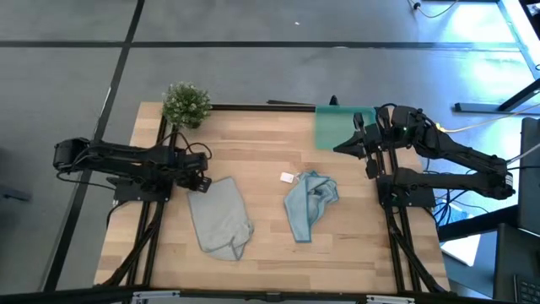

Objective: Roll microfiber towels into tight, uniform cylinder then place into a basket
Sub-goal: Roll the grey microfiber towel

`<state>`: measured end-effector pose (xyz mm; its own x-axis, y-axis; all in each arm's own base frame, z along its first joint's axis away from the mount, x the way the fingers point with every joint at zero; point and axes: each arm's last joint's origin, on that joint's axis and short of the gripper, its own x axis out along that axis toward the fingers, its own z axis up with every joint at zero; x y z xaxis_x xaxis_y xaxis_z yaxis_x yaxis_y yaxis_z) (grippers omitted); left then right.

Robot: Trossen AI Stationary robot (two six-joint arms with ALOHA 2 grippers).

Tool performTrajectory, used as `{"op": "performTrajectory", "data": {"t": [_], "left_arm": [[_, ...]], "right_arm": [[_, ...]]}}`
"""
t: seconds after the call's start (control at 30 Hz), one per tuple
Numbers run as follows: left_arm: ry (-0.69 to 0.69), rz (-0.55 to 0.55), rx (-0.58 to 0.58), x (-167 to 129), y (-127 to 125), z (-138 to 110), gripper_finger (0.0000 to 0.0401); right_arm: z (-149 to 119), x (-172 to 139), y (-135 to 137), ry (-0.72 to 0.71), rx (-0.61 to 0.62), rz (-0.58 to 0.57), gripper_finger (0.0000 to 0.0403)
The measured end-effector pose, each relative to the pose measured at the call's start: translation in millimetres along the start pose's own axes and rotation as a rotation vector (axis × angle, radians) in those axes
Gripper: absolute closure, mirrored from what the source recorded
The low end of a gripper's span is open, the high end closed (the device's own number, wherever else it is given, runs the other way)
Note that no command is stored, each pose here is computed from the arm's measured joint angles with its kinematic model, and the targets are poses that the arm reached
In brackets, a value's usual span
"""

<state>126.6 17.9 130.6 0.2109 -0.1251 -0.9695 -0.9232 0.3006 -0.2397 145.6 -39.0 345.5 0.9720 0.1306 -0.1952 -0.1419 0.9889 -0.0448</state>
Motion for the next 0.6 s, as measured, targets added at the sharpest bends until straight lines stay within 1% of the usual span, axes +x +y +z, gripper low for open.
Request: {"op": "performTrajectory", "data": {"t": [0.2,0.33,0.4,0.5,0.53,0.6], "left_arm": [[0.005,0.005,0.081,2.1,-0.4,-3.6,0.0320],[0.011,0.004,0.122,2.6,-1.0,-5.4,0.0326],[0.015,0.005,0.130,3.0,-1.2,-6.4,0.0342],[0.032,-0.001,0.138,3.4,-1.7,-8.0,0.0383],[0.042,-0.007,0.139,3.4,-2.1,-8.6,0.0391],[0.046,-0.009,0.139,3.4,-2.2,-8.7,0.0396]], "right_arm": [[0.0,0.0,-0.1,0.000,0.012,-0.003,0.0399],[-0.2,-0.1,-1.1,0.005,0.011,-0.035,0.0399],[-0.2,-0.1,-1.1,0.005,0.011,-0.035,0.0399],[-0.2,0.0,-1.1,0.005,0.010,-0.035,0.0399],[-0.2,0.0,-1.1,0.005,0.010,-0.035,0.0399],[-0.2,0.0,-1.1,0.005,0.009,-0.035,0.0399]]}}
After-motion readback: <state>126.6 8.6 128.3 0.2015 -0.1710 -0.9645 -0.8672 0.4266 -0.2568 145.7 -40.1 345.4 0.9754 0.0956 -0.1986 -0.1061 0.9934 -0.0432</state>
